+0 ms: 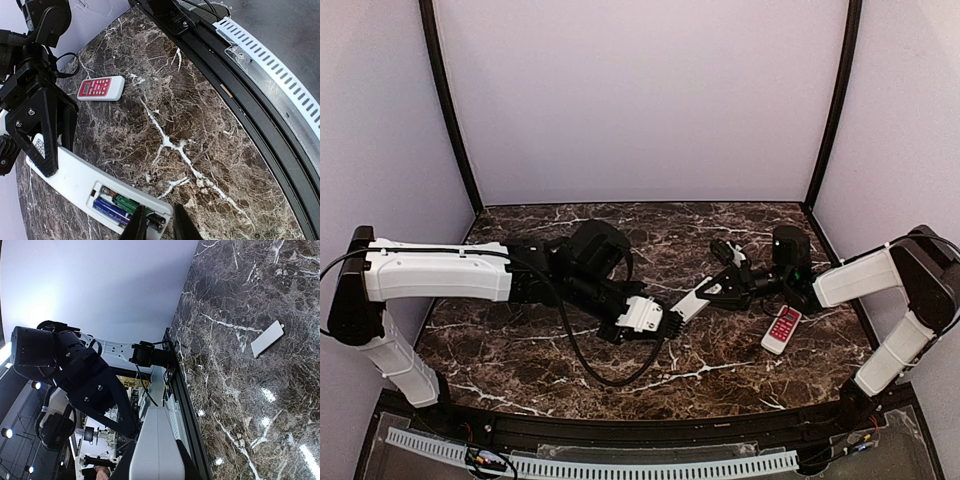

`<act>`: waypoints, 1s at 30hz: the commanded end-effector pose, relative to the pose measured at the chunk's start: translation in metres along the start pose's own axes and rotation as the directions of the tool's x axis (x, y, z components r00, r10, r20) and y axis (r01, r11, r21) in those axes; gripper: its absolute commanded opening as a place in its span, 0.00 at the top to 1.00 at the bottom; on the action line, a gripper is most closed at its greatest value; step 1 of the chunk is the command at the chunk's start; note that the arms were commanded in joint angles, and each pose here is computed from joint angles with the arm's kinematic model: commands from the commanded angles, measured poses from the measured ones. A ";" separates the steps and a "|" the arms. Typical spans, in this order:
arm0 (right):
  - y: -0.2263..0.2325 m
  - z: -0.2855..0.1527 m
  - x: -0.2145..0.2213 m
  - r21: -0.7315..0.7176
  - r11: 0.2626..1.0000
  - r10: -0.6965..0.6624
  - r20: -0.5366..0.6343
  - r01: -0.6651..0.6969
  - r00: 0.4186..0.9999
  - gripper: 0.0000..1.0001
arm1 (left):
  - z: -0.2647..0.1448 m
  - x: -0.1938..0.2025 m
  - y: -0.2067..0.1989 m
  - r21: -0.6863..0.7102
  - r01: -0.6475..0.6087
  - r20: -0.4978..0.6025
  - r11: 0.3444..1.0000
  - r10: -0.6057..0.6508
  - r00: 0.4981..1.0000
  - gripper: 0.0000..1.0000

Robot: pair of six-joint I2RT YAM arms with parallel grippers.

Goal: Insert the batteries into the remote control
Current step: Press the battery in the battery compartment.

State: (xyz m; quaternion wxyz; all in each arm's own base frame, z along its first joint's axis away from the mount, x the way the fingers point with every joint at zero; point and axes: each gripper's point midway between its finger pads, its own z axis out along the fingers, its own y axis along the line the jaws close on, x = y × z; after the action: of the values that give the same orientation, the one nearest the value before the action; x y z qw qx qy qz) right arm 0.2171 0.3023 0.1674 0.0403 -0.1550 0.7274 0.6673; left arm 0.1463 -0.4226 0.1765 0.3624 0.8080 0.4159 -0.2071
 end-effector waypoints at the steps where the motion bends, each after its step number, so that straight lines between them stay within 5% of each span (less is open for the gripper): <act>1: 0.011 0.004 -0.001 -0.035 0.998 -0.052 -0.015 0.052 0.999 1.00 | 0.003 0.003 -0.003 0.022 0.003 -0.028 1.000 -0.002 1.000 0.82; 30: 0.039 0.010 0.009 -0.112 0.985 -0.134 -0.053 0.128 0.990 1.00 | 0.018 0.021 -0.003 0.021 0.032 -0.084 0.999 -0.030 0.996 0.95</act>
State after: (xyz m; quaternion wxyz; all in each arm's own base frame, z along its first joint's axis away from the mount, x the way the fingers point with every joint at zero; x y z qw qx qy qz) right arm 0.2114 0.3097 0.1758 0.0475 -0.1707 0.7157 0.6756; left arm 0.1536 -0.4320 0.1699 0.3641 0.8084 0.4202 -0.1933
